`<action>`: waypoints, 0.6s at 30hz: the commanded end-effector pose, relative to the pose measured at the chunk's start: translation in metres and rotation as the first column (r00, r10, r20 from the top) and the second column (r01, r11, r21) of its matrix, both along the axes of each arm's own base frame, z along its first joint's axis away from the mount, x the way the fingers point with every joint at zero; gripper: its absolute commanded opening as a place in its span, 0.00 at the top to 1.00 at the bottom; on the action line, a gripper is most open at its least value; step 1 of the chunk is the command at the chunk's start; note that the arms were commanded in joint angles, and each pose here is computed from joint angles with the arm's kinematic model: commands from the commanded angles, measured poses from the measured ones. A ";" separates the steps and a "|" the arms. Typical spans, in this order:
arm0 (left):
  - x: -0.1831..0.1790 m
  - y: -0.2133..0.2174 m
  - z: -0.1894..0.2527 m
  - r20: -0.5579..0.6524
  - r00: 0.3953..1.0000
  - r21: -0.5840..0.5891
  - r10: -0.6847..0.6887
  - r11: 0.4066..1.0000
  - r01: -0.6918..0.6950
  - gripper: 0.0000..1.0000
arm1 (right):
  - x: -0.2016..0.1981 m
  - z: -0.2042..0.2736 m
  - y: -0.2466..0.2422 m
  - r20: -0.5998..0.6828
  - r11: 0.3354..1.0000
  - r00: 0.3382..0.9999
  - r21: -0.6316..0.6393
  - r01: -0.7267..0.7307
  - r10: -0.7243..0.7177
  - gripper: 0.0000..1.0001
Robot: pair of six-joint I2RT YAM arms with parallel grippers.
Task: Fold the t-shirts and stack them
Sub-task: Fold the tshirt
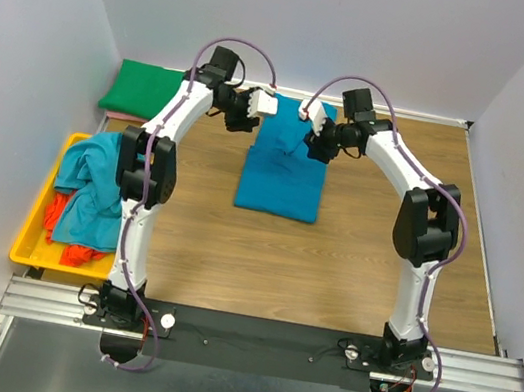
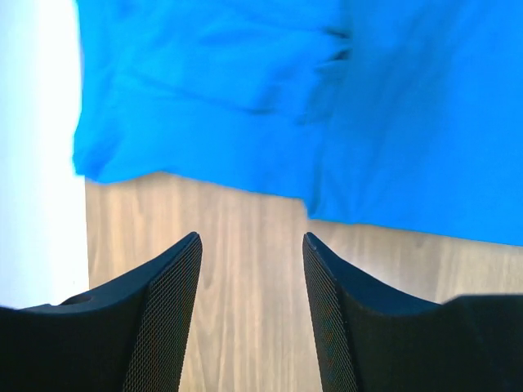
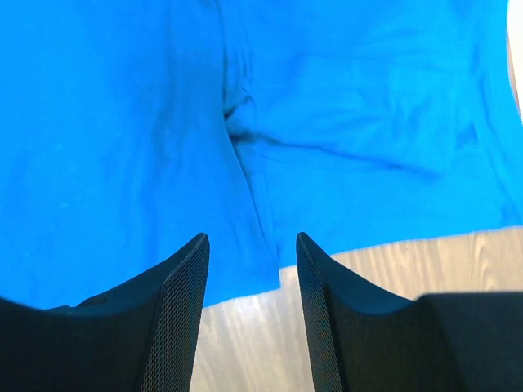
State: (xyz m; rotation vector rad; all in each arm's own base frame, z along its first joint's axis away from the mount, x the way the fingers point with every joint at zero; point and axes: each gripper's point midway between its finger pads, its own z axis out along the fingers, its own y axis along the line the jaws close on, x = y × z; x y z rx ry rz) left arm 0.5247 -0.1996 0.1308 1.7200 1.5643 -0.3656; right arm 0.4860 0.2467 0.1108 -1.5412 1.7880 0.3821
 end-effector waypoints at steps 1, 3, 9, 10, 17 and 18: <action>-0.010 0.001 0.027 -0.055 0.996 -0.100 0.071 0.992 -0.076 0.40 | 0.000 0.027 -0.012 -0.071 0.987 0.988 0.077 0.141 -0.136 0.46; -0.024 -0.004 0.029 -0.120 0.989 -0.139 0.087 0.985 -0.103 0.41 | -0.010 0.030 -0.010 -0.169 0.969 0.967 0.128 0.212 -0.190 0.48; -0.067 -0.030 0.012 -0.500 0.860 -0.290 0.104 0.915 -0.279 0.43 | -0.048 0.014 0.012 -0.535 0.906 0.824 0.231 0.356 -0.187 0.50; -0.069 -0.034 0.007 -0.534 0.840 -0.315 0.094 0.900 -0.300 0.43 | -0.050 0.013 0.015 -0.580 0.896 0.796 0.243 0.372 -0.173 0.50; -0.133 -0.055 -0.002 -0.793 0.603 -0.384 -0.090 0.841 -0.380 0.37 | -0.106 0.006 0.038 -0.864 0.851 0.504 0.247 0.464 -0.024 0.33; -0.144 -0.057 0.004 -0.792 0.601 -0.394 -0.109 0.843 -0.367 0.36 | -0.115 0.007 0.039 -0.889 0.845 0.459 0.246 0.475 0.001 0.31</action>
